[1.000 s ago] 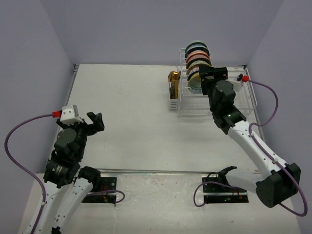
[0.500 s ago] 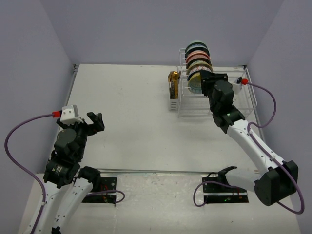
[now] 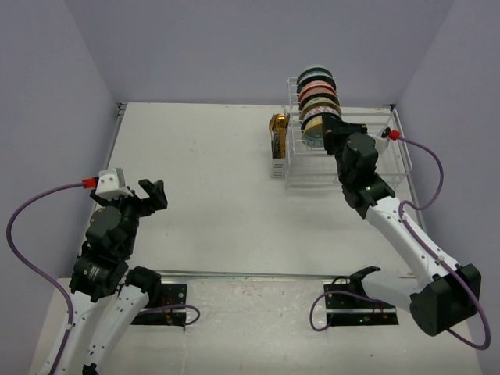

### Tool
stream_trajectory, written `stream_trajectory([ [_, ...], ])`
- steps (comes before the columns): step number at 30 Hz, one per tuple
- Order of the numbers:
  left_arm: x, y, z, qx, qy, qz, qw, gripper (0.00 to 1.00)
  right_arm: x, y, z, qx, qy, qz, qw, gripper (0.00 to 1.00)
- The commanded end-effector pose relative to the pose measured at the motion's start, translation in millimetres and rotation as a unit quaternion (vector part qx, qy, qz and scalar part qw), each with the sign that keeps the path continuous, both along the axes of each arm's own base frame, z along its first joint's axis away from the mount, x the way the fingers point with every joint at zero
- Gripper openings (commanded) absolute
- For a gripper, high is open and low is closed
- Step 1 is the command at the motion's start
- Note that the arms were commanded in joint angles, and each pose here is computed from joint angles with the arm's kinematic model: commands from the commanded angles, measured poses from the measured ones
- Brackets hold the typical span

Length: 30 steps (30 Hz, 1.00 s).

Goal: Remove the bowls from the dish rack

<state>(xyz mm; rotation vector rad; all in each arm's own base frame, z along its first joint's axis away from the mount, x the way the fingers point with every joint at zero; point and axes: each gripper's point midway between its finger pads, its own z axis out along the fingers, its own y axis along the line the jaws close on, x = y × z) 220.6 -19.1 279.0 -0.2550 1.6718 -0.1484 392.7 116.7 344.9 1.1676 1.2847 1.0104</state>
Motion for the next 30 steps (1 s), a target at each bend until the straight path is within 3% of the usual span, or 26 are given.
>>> stream_trajectory([
  [1, 2, -1, 5, 0.008, -0.015, -0.006, 1.0, 1.0, -4, -12, 4, 0.009, -0.007, -0.027, 1.0, 0.15],
  [7, 3, -1, 3, 0.009, -0.013, -0.006, 1.0, 1.0, -8, -14, 13, 0.02, -0.018, -0.028, 0.999, 0.0],
  [30, 3, -2, 3, 0.009, -0.013, -0.008, 1.0, 1.0, -26, -9, 65, 0.033, -0.083, 0.005, 0.996, 0.0],
])
